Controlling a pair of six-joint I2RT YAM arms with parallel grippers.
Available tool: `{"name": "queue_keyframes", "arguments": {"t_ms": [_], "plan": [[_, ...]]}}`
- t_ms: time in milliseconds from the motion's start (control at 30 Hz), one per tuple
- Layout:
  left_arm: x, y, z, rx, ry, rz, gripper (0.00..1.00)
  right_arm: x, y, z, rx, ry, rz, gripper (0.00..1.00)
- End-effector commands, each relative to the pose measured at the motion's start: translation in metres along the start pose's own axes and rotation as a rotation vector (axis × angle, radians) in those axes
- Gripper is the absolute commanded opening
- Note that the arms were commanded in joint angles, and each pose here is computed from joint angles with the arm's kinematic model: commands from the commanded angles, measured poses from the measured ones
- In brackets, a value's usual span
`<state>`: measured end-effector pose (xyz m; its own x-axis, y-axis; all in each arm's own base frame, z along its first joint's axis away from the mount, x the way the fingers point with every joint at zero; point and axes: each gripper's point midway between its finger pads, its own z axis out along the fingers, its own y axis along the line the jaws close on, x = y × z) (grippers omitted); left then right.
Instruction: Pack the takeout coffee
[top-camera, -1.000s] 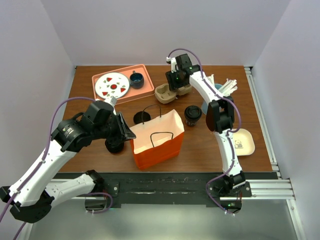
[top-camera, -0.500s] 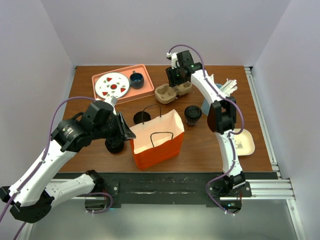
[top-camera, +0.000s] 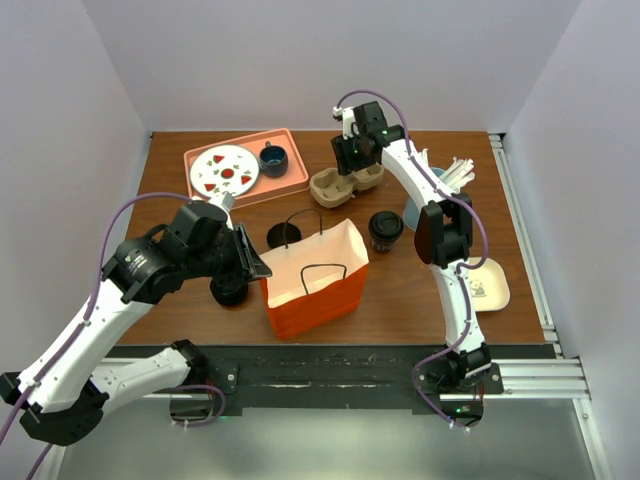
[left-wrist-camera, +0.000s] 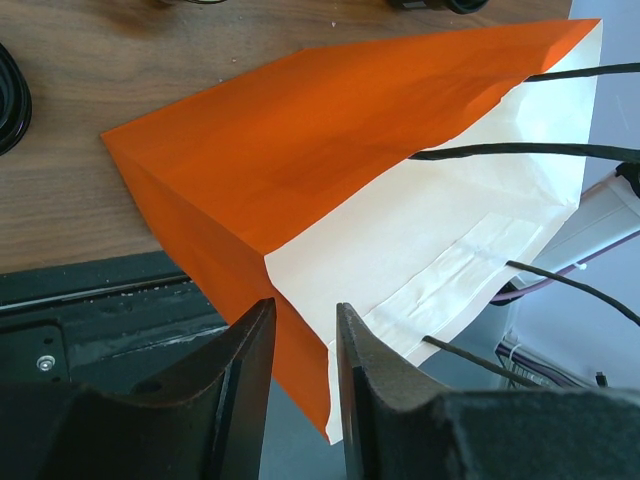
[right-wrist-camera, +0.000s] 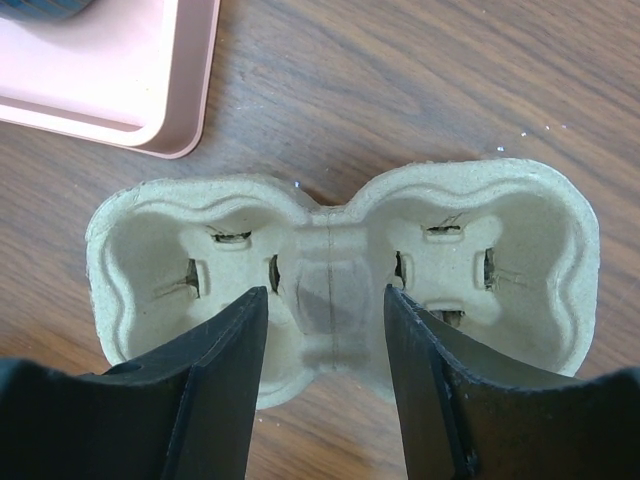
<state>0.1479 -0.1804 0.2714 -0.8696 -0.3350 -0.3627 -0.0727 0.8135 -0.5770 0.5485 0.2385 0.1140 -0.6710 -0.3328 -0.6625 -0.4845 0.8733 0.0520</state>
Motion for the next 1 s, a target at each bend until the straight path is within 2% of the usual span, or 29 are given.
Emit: {"name": "queue_keyframes", "arguments": {"t_ms": [0,533,700,733,767,967], "plan": [[-0.009,-0.011,-0.009,0.041,-0.030,0.022,0.36,-0.004,0.000,-0.001,-0.012,-0.015,-0.009,0.56],[-0.011,-0.014,-0.006,0.036,-0.031,0.028,0.39,0.008,-0.003,0.011,-0.009,0.019,-0.008,0.56],[-0.013,-0.014,-0.004,0.034,-0.031,0.029,0.39,0.007,-0.002,0.012,-0.011,0.016,-0.010,0.51],[-0.013,-0.015,-0.004,0.035,-0.030,0.032,0.39,0.007,-0.003,0.012,-0.010,0.016,-0.010,0.47],[-0.013,-0.015,-0.004,0.036,-0.031,0.031,0.39,0.005,-0.002,0.011,-0.011,0.010,-0.013,0.38],[-0.014,-0.016,-0.002,0.034,-0.034,0.038,0.40,-0.023,-0.005,-0.009,0.013,-0.065,-0.023,0.37]]}}
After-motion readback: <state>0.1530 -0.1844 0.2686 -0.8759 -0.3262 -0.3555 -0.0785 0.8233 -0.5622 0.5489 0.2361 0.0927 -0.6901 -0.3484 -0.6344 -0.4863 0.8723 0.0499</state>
